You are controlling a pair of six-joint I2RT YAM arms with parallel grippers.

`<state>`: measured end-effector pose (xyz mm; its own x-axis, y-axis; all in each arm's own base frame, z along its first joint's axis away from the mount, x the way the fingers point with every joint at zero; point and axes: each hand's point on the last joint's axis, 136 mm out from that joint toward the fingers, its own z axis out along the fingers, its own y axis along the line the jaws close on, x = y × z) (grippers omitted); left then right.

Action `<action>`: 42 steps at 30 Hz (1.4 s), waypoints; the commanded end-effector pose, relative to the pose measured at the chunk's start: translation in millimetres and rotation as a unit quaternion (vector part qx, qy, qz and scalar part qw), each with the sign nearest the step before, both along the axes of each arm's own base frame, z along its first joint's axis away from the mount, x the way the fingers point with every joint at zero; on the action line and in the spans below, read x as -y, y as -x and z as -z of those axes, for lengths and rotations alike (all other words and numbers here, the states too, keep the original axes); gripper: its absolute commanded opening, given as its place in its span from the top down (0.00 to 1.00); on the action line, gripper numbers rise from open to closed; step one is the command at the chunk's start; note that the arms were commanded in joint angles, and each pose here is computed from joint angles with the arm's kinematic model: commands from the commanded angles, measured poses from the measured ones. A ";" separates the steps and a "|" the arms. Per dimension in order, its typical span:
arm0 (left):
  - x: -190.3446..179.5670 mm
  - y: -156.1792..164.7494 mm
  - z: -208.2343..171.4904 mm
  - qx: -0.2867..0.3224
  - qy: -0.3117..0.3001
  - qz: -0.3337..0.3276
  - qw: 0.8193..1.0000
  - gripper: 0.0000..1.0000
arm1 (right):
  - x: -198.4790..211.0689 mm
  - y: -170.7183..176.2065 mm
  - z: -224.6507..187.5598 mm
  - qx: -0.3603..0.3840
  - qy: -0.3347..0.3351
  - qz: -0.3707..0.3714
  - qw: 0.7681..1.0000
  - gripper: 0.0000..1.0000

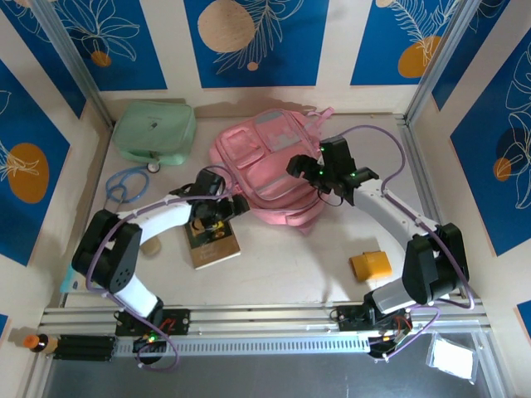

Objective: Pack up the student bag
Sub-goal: Move the book to the center of the table, then pick up the book at the center of the table.

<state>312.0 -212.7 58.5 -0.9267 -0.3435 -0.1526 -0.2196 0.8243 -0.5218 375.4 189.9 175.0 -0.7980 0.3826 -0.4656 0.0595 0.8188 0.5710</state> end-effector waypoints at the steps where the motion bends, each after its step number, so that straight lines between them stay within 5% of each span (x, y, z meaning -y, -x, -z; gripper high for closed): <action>1: -11.3 -10.9 -15.4 0.012 0.011 -0.012 1.000 0.00 | -29.8 8.3 -4.6 0.009 0.007 -0.076 0.997 0.14; 14: -129.4 42.5 -10.5 -0.010 -0.067 -0.102 0.993 0.00 | -163.7 71.4 48.6 -0.030 0.085 -0.313 0.946 0.24; 27: -126.9 57.7 10.7 -0.038 -0.061 -0.074 0.995 0.01 | -209.1 94.6 106.6 -0.108 0.128 -0.375 0.912 0.44; 36: -118.6 60.5 23.1 -0.060 -0.047 -0.047 0.996 0.17 | -220.1 84.5 123.4 -0.134 0.147 -0.379 0.904 0.52; 42: -119.5 61.8 30.4 -0.070 -0.054 -0.041 0.995 0.19 | -218.7 81.0 136.5 -0.147 0.160 -0.377 0.900 0.55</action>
